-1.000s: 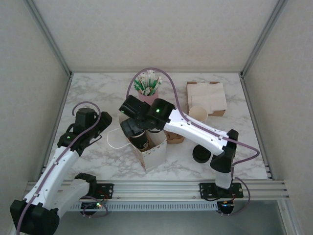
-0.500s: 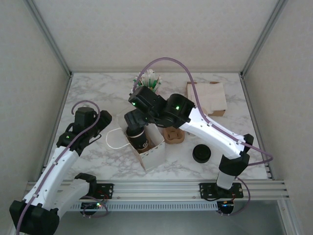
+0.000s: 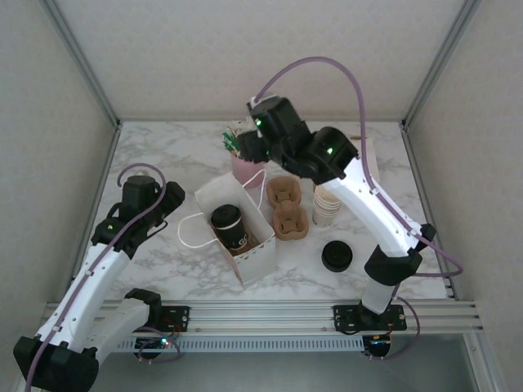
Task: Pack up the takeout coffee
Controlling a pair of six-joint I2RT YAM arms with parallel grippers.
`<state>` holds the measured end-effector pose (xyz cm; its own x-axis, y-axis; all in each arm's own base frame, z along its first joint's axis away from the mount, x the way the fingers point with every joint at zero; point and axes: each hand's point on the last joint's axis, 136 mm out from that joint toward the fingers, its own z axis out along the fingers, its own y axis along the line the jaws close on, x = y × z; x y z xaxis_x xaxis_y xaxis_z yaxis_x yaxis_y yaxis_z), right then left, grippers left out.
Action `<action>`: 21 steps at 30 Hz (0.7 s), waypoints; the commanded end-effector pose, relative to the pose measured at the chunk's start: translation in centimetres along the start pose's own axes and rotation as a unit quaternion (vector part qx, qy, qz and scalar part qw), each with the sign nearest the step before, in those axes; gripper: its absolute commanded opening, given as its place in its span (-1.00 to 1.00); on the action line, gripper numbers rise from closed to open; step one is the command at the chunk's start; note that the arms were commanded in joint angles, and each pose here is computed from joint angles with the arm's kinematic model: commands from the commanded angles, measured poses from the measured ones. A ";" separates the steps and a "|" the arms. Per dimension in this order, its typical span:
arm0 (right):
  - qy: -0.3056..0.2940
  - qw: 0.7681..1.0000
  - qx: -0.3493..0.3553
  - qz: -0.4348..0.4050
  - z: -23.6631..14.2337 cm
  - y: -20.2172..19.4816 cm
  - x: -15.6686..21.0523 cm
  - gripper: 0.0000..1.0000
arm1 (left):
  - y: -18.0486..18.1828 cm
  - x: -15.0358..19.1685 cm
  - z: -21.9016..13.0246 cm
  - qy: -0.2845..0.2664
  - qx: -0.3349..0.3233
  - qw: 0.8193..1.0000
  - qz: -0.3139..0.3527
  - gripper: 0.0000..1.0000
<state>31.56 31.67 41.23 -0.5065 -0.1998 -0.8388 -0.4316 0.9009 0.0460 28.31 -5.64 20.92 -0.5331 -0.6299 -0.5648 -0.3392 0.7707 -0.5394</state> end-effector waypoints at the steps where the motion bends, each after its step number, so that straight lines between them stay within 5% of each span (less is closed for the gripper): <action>1: -0.008 1.000 0.010 0.026 2.8 -2.5 -1.2 0.16 | -0.3 -0.5 -0.6 -0.007 -0.001 1.000 0.014 0.26; 13: 0.053 0.992 0.009 0.117 15.0 -9.2 1.5 -0.09 | -0.8 -0.6 -0.7 0.003 -0.002 0.999 0.033 -0.09; 16: 0.068 0.987 -0.014 0.144 17.1 -9.3 2.0 -0.30 | -0.8 -0.5 -0.6 0.007 -0.002 0.999 0.035 -0.20; 21: 0.084 0.982 -0.086 0.144 18.4 -6.7 2.9 -0.31 | -0.8 -0.4 -0.6 0.011 -0.005 0.999 0.039 -0.35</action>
<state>47.10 29.79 26.75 -0.7512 -0.0320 -0.6592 -0.2786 0.9208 0.2728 28.33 -5.61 20.86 -0.5689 -0.5814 -0.5817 -0.3266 0.8088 -0.4890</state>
